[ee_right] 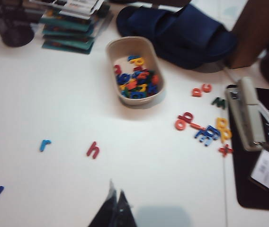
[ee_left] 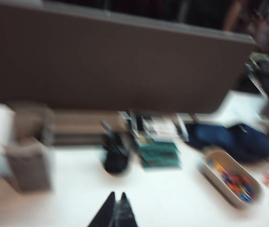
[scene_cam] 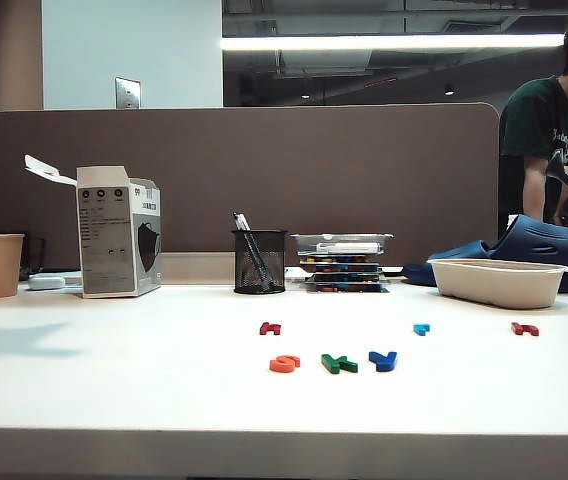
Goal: Select the appropriate letters from the row of letter magnets placed on the table to arrange into the word "sky".
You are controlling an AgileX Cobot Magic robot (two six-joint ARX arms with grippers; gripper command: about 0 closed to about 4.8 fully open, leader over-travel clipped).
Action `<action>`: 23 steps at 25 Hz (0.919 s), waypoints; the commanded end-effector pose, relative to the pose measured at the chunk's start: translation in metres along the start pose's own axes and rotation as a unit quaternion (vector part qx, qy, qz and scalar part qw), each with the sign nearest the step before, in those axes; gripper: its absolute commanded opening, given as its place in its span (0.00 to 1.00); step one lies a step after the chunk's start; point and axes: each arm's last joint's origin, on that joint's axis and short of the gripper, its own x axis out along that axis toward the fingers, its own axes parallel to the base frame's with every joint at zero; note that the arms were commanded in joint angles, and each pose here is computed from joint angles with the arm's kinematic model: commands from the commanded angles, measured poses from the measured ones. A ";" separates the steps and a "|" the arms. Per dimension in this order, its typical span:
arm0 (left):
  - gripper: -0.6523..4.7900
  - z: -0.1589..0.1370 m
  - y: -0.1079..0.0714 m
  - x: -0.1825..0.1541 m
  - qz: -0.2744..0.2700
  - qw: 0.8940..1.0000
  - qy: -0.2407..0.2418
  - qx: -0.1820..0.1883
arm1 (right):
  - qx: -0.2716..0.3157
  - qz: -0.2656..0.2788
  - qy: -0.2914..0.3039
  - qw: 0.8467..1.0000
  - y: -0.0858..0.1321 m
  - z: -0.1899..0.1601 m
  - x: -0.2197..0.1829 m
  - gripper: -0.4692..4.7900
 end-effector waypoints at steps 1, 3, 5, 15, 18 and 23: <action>0.11 0.025 0.021 -0.023 0.047 0.997 -0.045 0.042 | 0.016 0.012 -0.038 0.999 0.006 -0.014 -0.009 0.08; 0.11 0.032 0.032 -0.033 0.076 0.994 -0.061 0.040 | 0.018 0.012 -0.046 0.999 0.008 -0.024 -0.011 0.08; 0.11 0.035 0.040 -0.043 0.098 0.992 -0.072 0.041 | 0.019 0.013 -0.050 0.998 0.012 -0.034 -0.013 0.08; 0.11 0.027 0.061 -0.121 0.182 0.979 -0.088 0.033 | 0.031 0.046 -0.065 0.996 0.025 -0.077 -0.011 0.08; 0.11 0.005 0.052 -0.158 0.181 0.978 -0.101 0.033 | 0.036 0.056 -0.100 0.993 0.029 -0.094 -0.010 0.08; 0.11 -0.048 0.049 -0.189 0.183 0.978 -0.091 0.032 | 0.033 0.093 -0.123 0.988 0.033 -0.116 0.001 0.08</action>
